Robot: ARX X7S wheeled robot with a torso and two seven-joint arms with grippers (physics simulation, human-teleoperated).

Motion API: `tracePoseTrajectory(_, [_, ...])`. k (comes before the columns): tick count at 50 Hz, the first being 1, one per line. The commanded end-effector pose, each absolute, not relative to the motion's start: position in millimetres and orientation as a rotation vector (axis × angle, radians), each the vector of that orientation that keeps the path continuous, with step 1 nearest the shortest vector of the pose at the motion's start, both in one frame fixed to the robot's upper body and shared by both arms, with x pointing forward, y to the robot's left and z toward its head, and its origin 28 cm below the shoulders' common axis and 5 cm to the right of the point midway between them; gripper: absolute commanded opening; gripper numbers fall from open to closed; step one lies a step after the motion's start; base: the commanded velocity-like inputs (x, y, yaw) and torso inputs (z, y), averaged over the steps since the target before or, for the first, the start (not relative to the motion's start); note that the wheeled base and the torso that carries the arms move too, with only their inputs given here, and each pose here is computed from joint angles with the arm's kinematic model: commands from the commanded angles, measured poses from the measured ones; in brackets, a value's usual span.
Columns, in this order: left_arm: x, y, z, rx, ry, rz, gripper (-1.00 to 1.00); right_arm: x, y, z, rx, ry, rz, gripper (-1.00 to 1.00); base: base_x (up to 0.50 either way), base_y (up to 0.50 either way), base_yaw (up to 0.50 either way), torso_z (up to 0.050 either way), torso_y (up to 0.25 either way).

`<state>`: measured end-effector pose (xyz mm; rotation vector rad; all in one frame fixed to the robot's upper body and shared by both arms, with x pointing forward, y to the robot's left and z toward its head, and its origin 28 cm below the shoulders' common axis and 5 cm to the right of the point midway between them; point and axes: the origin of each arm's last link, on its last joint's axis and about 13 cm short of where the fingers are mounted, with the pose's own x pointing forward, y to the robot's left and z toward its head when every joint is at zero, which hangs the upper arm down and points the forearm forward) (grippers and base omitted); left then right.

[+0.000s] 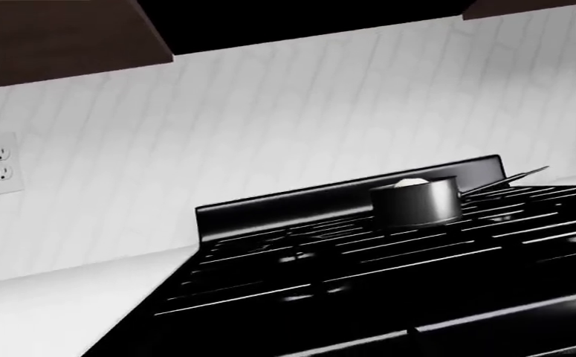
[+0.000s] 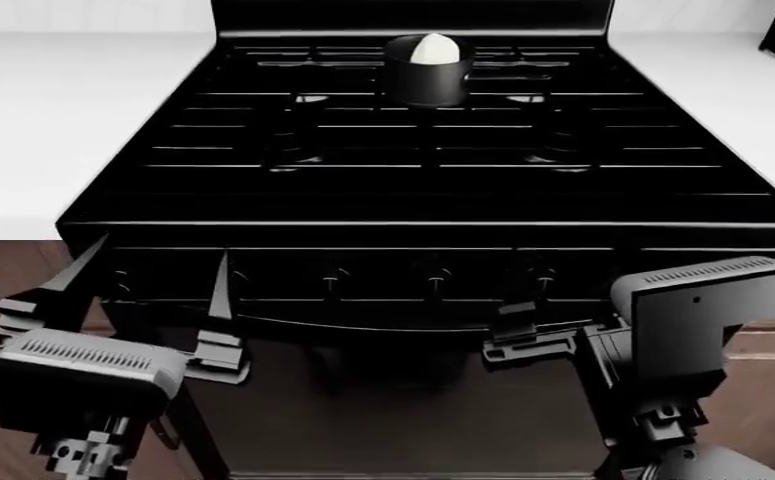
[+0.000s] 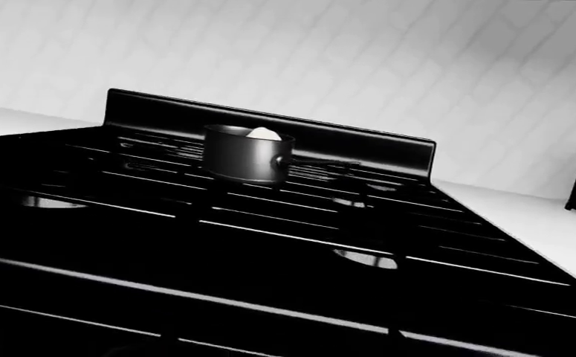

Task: Frozen meat rests on a plate on the counter. Retrieve the meat and place it in a pot on a burner. Then turn the burner on.

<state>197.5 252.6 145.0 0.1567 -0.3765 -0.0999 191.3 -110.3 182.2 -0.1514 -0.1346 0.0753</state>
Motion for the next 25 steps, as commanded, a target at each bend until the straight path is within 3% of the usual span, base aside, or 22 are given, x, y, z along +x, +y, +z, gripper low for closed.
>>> tracePoseTrajectory(1, [201.4, 252.7, 139.1, 0.137, -0.356, -0.077, 1.00, 195.6, -110.9, 176.0, -0.116, -0.119, 0.057, 1.00, 0.00, 0.00, 0.00, -0.050, 0.000])
tracePoseTrajectory(25, [204.6, 252.8, 134.8, 0.130, -0.339, -0.076, 1.00, 203.3, -113.9, 171.5, 0.007, -0.080, 0.014, 1.00, 0.00, 0.00, 0.00, -0.050, 0.000])
